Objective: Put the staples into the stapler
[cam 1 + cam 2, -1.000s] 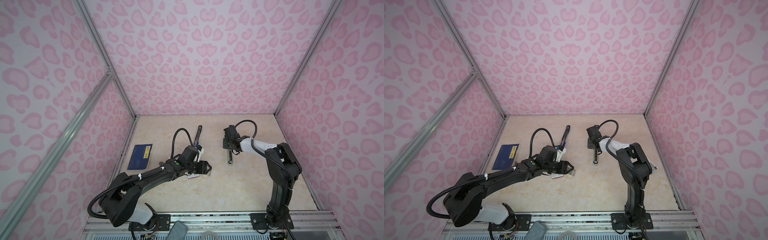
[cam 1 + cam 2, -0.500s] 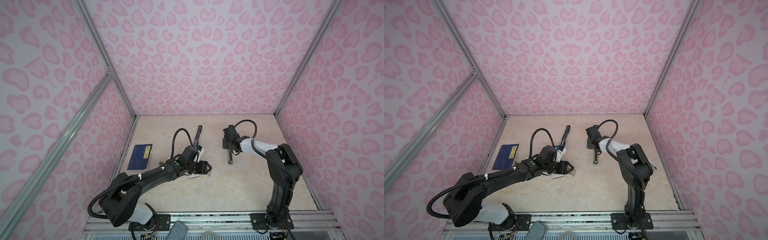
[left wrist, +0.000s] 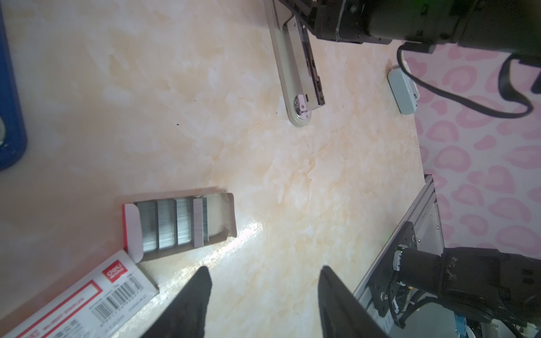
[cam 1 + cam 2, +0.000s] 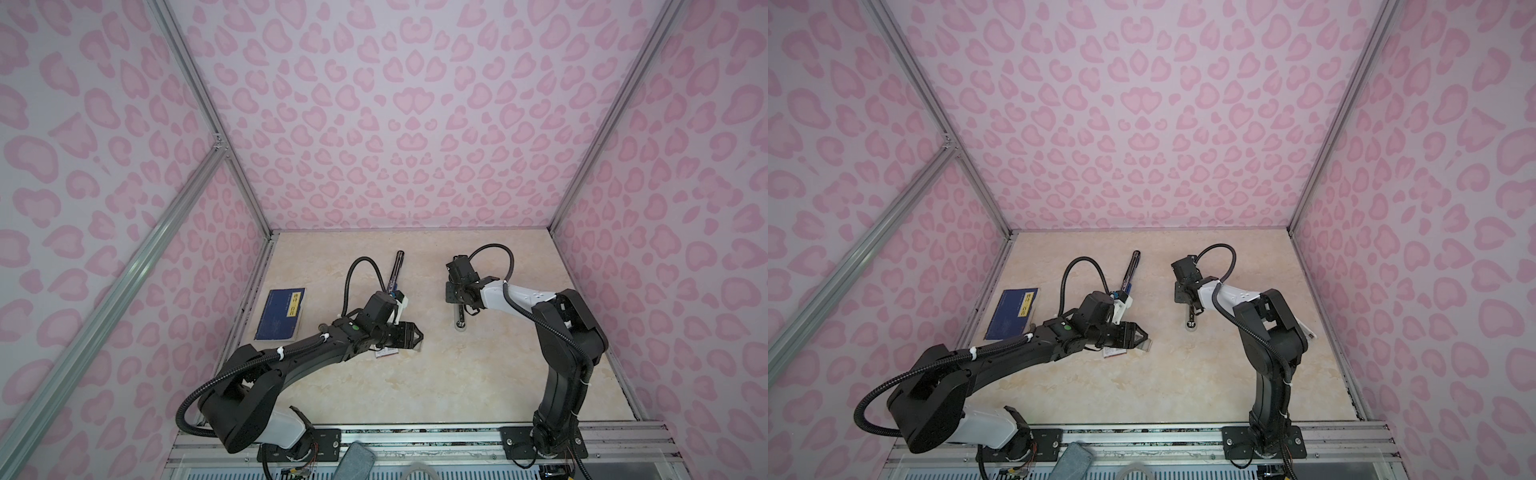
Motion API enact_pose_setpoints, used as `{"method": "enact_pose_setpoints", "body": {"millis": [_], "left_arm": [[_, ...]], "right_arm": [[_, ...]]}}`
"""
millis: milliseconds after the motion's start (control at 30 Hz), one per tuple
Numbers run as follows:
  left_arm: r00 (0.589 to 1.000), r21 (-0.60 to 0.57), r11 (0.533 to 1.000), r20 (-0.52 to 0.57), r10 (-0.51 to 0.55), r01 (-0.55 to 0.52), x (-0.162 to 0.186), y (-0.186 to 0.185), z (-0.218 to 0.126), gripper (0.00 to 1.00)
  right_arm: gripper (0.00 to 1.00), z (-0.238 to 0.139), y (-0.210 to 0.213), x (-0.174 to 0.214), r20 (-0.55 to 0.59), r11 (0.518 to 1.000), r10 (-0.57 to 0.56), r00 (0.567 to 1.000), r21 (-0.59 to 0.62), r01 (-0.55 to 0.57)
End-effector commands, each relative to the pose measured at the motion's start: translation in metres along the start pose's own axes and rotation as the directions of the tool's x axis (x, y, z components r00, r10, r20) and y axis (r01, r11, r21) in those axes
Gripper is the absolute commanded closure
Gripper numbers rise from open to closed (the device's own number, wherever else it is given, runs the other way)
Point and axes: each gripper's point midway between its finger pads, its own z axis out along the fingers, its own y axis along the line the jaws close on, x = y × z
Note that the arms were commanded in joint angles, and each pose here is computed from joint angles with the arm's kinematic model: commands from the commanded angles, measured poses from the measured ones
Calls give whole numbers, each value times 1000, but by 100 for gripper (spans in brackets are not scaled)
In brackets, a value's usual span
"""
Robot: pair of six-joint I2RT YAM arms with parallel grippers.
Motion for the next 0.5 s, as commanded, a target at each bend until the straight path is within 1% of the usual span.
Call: {"method": "enact_pose_setpoints", "body": {"millis": [0, 200, 467], "left_arm": [[1000, 19, 1000, 16, 7, -8, -6, -6, 0, 38], [1000, 18, 1000, 13, 6, -6, -6, -5, 2, 39], [1000, 19, 1000, 9, 4, -5, -5, -4, 3, 39]], "right_arm": [[74, 1, -1, 16, -41, 1000, -2, 999, 4, 2], [77, -6, -2, 31, -50, 1000, 5, 999, 0, -5], [78, -25, 1, 49, -56, 1000, 7, 998, -17, -8]]}}
